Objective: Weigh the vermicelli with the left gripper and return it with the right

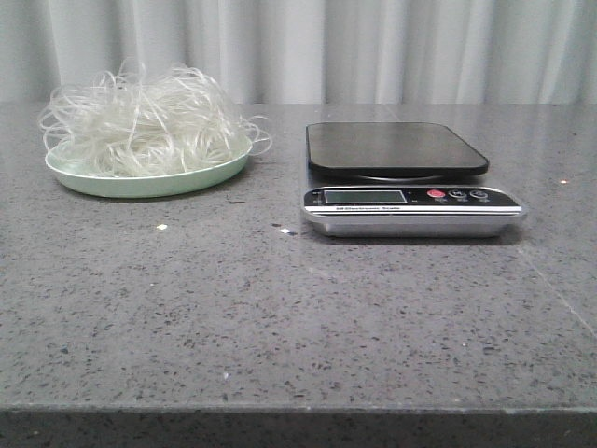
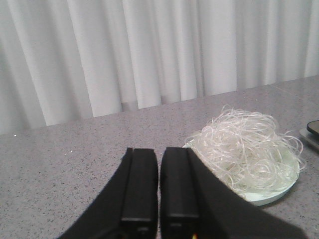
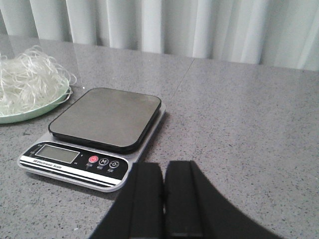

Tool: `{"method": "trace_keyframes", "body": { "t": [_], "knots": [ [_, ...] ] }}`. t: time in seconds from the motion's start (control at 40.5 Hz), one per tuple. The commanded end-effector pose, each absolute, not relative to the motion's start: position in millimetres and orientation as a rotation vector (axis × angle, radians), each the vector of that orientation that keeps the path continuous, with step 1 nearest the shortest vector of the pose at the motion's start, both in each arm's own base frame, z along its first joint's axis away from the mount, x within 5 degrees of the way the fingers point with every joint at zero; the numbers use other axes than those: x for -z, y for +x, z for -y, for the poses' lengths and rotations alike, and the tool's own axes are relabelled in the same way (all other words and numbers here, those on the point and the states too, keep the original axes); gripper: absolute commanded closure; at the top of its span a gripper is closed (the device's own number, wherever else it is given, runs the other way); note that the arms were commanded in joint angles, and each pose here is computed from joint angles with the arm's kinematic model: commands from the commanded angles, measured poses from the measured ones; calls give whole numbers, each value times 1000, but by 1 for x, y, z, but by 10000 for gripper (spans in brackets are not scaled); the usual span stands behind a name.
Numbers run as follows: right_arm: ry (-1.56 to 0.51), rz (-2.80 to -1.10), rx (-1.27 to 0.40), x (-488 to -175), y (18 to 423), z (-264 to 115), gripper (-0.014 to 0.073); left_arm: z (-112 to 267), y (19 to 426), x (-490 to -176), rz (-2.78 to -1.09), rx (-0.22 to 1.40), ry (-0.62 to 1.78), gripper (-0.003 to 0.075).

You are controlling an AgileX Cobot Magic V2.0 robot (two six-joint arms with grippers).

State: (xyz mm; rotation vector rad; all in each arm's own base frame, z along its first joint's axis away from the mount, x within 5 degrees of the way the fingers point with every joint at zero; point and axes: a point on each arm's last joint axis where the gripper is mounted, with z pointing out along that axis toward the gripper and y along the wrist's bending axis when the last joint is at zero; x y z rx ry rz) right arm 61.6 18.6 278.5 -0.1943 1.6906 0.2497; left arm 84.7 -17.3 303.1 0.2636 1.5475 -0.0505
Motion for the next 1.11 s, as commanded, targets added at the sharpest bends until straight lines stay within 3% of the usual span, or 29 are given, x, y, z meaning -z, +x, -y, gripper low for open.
{"method": "trace_keyframes", "body": {
  "t": [0.0, 1.085],
  "knots": [
    [-169, -1555, -247, -291, 59, -17, 442, 17, 84, -318, -1458, 69, 235, 584],
    [-169, -1556, -247, -290, 59, -17, 445, 15, 81, -316, -1466, 14, 255, 584]
  ]
}}
